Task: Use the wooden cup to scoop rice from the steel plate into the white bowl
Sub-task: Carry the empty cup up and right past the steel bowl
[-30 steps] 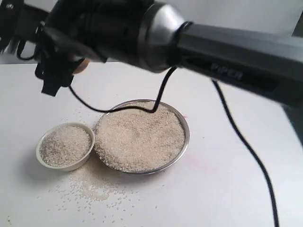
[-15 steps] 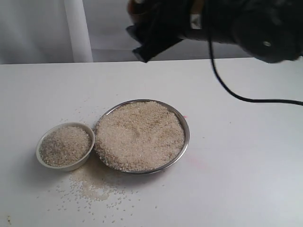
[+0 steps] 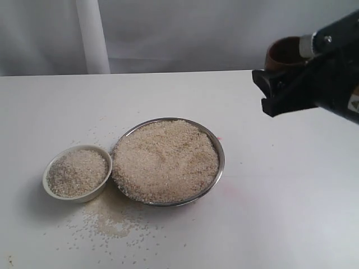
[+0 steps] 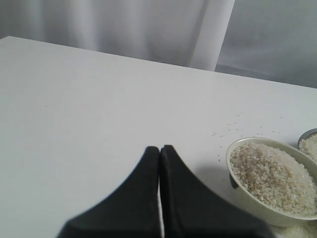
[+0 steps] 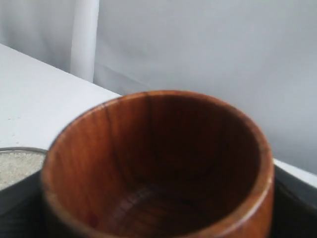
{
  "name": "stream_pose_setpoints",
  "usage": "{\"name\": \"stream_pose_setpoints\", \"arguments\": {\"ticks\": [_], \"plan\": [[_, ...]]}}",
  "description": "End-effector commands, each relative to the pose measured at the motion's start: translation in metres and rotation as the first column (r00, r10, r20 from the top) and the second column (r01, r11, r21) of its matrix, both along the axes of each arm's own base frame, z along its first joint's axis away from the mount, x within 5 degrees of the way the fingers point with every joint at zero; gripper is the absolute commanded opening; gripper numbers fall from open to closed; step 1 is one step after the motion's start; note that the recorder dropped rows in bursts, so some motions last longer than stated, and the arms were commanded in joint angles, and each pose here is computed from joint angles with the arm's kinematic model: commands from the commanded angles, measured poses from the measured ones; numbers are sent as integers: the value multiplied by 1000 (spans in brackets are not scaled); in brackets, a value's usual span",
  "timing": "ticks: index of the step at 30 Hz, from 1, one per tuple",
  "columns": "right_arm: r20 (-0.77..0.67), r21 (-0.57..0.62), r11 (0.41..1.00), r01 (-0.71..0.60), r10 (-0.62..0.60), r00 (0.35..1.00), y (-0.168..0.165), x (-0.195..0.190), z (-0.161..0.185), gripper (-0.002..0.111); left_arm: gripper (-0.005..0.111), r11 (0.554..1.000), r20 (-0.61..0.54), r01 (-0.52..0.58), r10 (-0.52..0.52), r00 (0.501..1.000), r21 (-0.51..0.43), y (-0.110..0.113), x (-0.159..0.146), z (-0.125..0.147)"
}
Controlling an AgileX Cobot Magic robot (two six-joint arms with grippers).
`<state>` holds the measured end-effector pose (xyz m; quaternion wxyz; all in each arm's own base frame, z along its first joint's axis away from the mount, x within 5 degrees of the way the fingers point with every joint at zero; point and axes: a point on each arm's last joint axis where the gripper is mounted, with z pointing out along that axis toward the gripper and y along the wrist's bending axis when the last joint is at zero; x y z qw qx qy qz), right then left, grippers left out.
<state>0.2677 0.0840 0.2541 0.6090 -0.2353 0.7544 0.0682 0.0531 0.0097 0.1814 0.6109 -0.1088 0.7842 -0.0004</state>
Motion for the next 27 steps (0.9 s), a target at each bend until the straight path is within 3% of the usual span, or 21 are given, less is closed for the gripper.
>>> {"name": "stream_pose_setpoints", "arguments": {"ticks": [1, 5, 12, 16, 22, 27], "plan": [[-1, 146, 989, 33, -34, 999, -10, -12, -29, 0, 0, 1000, 12, 1, -1, 1000, 3, 0, 0, 2], [-44, 221, 970, 104, -97, 994, -15, -17, -53, 0, 0, 1000, 12, 1, -1, 1000, 3, 0, 0, 2], [-54, 149, 987, 68, -60, 997, -12, -11, -80, 0, 0, 1000, 12, 1, -1, 1000, 3, 0, 0, 2], [26, 209, 977, 43, -49, 998, -9, -4, -89, 0, 0, 1000, 12, 1, -1, 1000, 3, 0, 0, 2], [29, 223, 963, 150, -160, 987, -16, 5, -109, 0, 0, 1000, 12, 1, -1, 1000, 3, 0, 0, 2], [-22, 181, 967, 176, -175, 984, -17, 7, -134, 0, 0, 1000, 12, 1, -1, 1000, 3, 0, 0, 2]]}}
